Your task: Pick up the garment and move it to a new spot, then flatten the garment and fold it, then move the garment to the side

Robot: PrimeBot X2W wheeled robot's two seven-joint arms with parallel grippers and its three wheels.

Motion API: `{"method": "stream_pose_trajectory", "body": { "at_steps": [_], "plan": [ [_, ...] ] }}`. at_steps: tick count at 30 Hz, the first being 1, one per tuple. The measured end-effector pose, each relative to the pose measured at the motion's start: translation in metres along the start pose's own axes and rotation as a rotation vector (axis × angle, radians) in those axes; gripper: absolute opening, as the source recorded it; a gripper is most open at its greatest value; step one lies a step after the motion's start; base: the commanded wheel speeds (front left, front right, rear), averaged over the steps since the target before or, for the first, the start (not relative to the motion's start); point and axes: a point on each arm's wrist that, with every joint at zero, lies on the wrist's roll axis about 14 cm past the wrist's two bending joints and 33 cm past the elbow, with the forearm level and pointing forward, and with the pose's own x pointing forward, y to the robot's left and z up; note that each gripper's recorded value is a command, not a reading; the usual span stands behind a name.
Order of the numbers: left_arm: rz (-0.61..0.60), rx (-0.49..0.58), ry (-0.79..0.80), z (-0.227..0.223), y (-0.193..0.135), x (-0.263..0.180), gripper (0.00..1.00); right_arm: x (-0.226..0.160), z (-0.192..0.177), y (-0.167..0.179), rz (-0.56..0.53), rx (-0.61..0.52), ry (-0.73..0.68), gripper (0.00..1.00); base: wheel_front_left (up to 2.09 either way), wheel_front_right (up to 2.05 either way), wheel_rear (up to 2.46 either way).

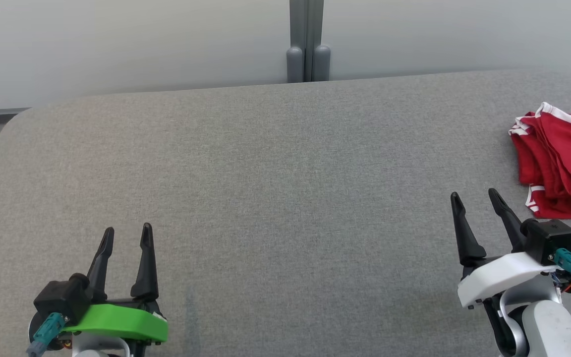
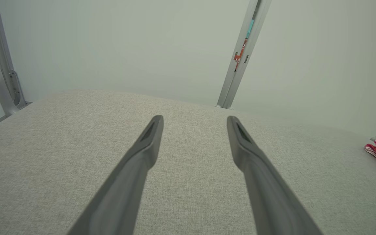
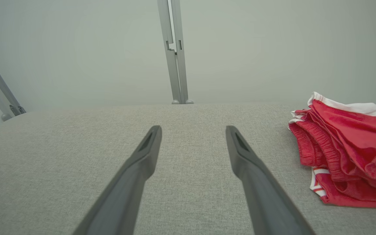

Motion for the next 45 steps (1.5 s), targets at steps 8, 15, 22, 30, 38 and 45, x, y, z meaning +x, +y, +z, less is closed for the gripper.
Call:
{"method": "stream_pose_trajectory", "body": {
  "at_steps": [8,15,22,30,38,45],
  "plan": [
    [-0.009,0.007,0.017,-0.005,-0.001,0.001,1.00,-0.003,-0.009,0.001,-0.006,0.016,0.022,1.00,0.00,0.00,0.00],
    [-0.009,0.007,0.021,-0.006,0.000,0.002,0.00,-0.004,-0.015,0.005,0.002,0.022,0.036,0.00,0.00,0.00,0.00],
    [0.015,-0.014,0.095,-0.029,0.002,-0.007,0.00,-0.018,-0.045,0.005,-0.014,0.053,0.129,0.00,0.00,0.00,0.00],
    [0.063,-0.145,0.108,-0.030,0.009,-0.008,0.00,-0.019,-0.045,-0.001,-0.055,0.208,0.129,0.00,0.00,0.00,0.00],
    [0.104,-0.263,0.109,-0.029,0.016,-0.008,0.00,-0.019,-0.044,-0.005,-0.086,0.348,0.120,0.00,0.00,0.00,0.00],
    [0.131,-0.367,0.107,-0.028,0.020,-0.008,0.00,-0.019,-0.043,-0.009,-0.108,0.463,0.111,0.00,0.00,0.00,0.00]
  ]
}}
